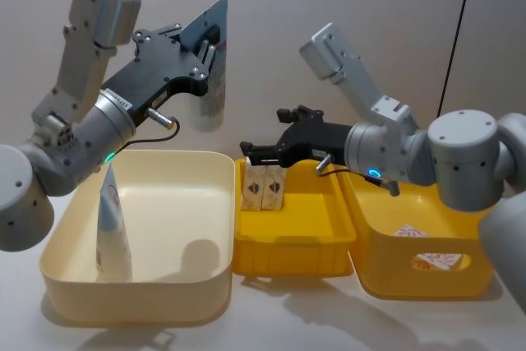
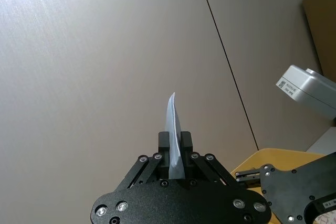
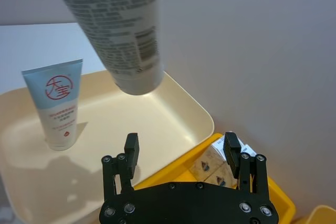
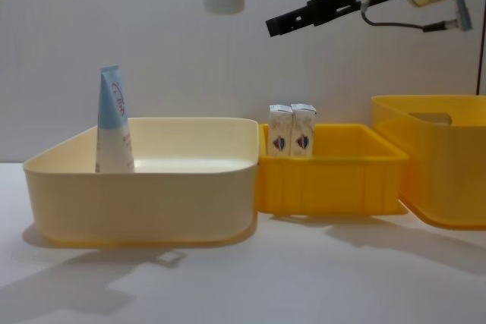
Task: Bimanual collaborative sorting of washing and personal care products
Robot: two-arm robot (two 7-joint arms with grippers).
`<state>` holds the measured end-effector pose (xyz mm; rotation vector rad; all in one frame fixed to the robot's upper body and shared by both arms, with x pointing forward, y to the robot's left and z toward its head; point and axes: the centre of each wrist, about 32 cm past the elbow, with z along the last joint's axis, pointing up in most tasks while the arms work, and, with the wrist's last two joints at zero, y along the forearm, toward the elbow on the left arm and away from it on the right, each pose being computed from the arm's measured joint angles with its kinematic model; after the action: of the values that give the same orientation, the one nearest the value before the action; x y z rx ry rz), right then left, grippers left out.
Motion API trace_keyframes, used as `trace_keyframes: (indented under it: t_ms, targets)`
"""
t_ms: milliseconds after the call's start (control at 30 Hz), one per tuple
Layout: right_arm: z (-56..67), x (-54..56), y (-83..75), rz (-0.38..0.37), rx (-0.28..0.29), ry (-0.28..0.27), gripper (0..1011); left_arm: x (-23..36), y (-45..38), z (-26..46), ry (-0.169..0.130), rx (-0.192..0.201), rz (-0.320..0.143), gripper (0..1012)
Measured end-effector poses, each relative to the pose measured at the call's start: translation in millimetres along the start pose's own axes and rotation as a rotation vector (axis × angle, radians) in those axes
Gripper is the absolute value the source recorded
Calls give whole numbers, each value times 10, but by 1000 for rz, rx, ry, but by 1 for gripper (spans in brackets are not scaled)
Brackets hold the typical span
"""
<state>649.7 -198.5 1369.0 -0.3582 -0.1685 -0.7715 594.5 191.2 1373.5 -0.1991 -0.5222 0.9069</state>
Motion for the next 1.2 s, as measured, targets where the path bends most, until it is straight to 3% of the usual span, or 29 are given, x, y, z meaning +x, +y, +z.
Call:
trace_keyframes:
  t_ms: [467,833,1200]
  targets:
    - [87,219,179,193,18,-89,1001,20,-20,-29,2,7,-3,125]
    - [172,285,252,214,33,-134,1001,25,-22,-44,9,9,-7,125]
    - [229,277,292,210,52,-148,1001,17,-4,-62,18,15,-10,124]
